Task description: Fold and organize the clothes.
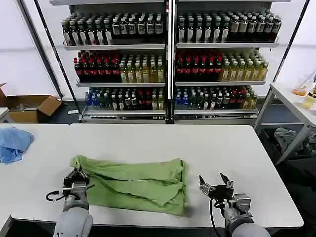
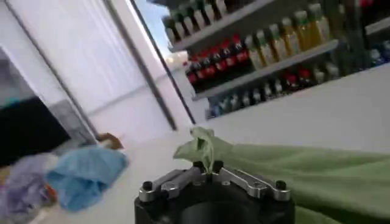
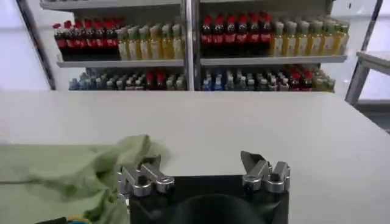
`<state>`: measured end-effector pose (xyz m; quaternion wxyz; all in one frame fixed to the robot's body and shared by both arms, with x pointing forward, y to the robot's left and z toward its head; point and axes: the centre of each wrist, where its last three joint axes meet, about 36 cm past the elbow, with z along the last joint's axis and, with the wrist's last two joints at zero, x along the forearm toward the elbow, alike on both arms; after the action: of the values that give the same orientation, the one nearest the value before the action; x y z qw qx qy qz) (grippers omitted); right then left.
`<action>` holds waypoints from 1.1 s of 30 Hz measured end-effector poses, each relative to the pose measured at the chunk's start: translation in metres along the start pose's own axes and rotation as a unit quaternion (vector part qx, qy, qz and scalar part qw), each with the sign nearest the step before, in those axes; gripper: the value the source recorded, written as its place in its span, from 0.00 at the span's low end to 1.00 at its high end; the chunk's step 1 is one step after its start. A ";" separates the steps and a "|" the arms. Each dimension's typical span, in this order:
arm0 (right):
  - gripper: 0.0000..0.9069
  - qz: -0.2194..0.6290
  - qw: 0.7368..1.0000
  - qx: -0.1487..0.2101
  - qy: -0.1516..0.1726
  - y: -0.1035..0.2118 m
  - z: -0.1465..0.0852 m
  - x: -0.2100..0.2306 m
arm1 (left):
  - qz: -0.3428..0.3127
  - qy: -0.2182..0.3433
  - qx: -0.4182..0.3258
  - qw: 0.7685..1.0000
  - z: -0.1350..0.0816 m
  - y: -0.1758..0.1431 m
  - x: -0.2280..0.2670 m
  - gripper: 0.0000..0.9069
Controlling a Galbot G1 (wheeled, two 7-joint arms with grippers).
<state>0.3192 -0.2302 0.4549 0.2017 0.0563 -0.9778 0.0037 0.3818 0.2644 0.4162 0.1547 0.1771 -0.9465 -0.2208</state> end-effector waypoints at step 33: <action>1.00 0.005 1.000 -0.009 -0.007 0.001 -0.003 0.006 | 0.358 0.055 0.402 0.841 -0.072 -0.061 0.077 0.09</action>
<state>0.3149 -0.2294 0.4600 0.1949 0.0500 -0.9795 -0.0047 0.3562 0.1557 0.4658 0.1895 -0.1156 -0.9397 0.2601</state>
